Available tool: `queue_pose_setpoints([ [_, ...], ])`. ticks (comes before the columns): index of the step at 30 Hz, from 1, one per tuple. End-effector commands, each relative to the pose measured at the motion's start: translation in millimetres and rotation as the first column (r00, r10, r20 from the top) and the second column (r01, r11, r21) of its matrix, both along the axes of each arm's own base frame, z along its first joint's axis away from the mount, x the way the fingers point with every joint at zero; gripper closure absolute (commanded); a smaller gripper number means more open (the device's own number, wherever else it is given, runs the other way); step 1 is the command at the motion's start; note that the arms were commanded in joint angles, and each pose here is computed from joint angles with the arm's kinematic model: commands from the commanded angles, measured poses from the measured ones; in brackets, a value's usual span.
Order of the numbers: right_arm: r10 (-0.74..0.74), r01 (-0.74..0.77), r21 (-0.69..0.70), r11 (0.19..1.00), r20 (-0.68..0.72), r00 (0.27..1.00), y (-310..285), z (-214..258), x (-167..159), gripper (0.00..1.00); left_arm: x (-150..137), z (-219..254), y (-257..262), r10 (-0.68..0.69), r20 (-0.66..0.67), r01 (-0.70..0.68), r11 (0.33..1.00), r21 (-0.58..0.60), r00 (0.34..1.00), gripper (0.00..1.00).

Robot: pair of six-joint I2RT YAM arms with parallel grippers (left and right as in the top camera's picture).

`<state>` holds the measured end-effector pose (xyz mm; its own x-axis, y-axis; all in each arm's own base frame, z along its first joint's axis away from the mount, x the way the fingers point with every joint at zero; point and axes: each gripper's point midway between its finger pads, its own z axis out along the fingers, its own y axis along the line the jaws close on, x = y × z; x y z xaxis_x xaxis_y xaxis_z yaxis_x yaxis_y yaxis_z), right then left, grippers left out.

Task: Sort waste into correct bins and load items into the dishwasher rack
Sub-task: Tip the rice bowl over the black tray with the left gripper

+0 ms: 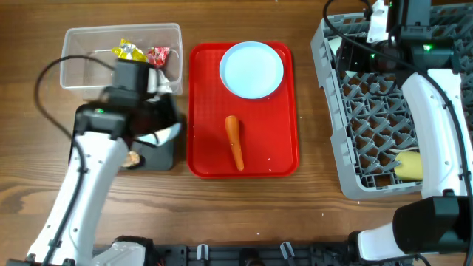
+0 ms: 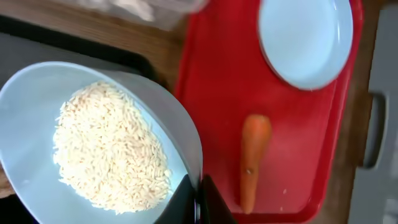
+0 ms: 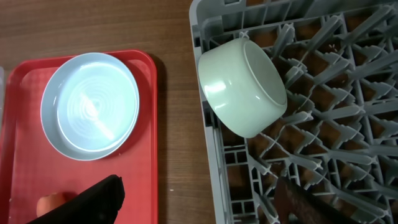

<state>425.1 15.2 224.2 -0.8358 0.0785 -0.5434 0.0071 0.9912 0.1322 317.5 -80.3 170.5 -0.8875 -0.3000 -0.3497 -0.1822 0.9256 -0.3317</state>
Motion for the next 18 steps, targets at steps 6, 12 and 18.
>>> queue_pose_setpoints([
  [6,0.005,-0.005,0.016,1.0,0.015,1.0,4,7,-2,0.2,9,18,48,0.002,0.03,0.011,0.91,-0.416,1.0,0.96],
  [12,0.005,-0.006,0.016,1.0,0.014,1.0,4,6,-1,0.2,5,10,63,-0.014,0.095,0.072,0.756,-0.65,0.995,0.96],
  [18,0.006,-0.006,0.016,1.0,0.011,1.0,4,6,-2,0.2,6,-6,69,-0.002,0.117,0.092,0.628,-0.773,0.993,0.96],
])
